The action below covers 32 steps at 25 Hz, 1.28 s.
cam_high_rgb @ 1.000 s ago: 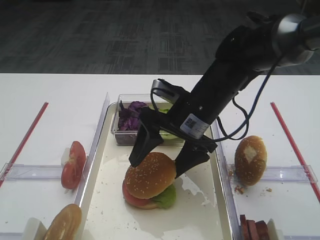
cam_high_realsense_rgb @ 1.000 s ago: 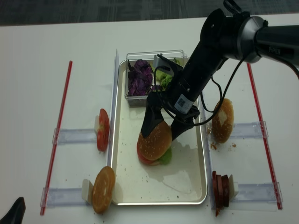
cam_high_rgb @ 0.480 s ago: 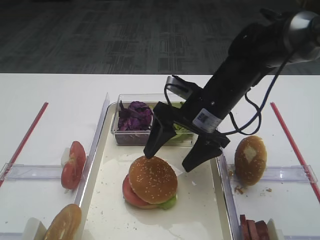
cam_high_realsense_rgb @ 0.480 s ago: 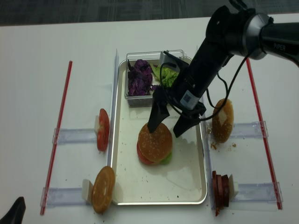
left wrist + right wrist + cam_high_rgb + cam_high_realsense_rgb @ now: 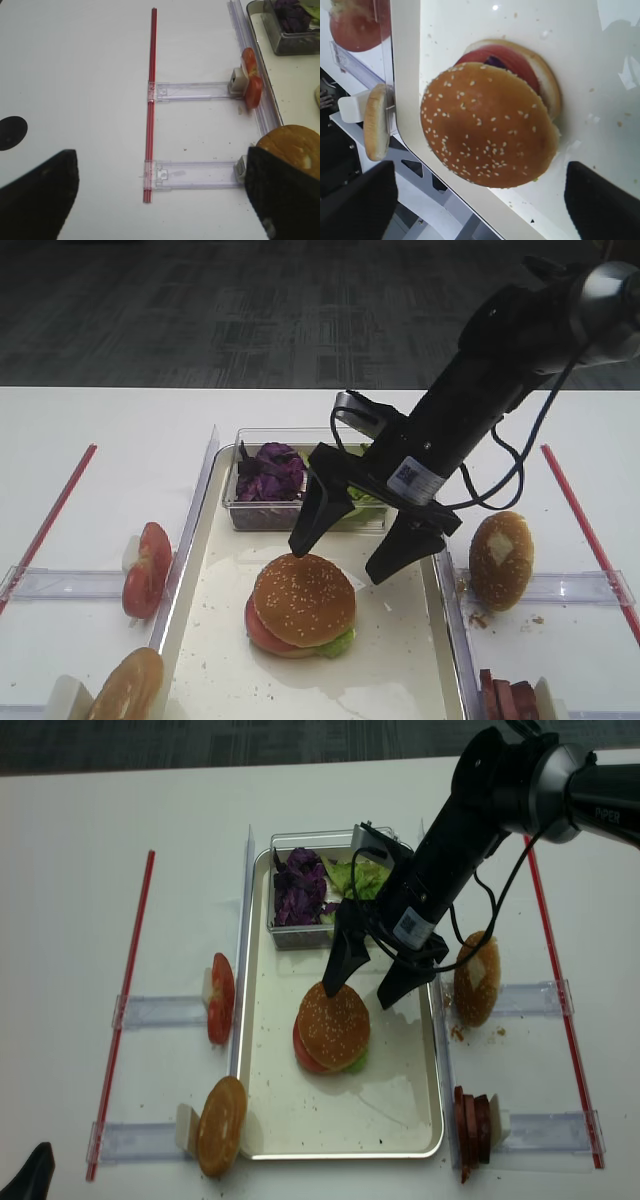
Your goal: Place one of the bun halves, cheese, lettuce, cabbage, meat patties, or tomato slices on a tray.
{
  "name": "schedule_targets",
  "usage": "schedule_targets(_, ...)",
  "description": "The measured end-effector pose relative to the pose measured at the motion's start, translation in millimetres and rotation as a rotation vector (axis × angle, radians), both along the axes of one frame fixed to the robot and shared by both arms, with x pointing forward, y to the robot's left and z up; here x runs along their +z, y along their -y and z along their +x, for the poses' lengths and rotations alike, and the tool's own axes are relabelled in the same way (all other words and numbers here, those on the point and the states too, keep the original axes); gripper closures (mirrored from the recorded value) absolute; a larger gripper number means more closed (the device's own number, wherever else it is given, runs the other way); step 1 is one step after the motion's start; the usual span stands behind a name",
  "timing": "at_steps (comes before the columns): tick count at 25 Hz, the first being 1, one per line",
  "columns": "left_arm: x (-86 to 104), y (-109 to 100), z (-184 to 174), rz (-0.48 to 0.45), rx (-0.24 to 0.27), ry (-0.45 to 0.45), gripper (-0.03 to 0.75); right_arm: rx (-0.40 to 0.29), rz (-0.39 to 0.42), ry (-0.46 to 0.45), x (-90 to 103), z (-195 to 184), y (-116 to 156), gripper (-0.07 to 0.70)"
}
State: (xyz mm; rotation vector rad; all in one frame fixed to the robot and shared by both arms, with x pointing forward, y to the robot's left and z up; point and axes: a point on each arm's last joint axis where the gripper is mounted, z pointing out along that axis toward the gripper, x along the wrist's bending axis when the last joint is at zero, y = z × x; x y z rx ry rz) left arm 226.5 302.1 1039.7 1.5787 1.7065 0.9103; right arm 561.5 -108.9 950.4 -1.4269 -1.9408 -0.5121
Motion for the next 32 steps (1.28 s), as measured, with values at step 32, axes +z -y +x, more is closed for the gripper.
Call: schedule_targets(32,0.0,0,0,0.000,0.000,0.000,0.097,-0.034,0.084,0.225,108.7,-33,13,-0.055)
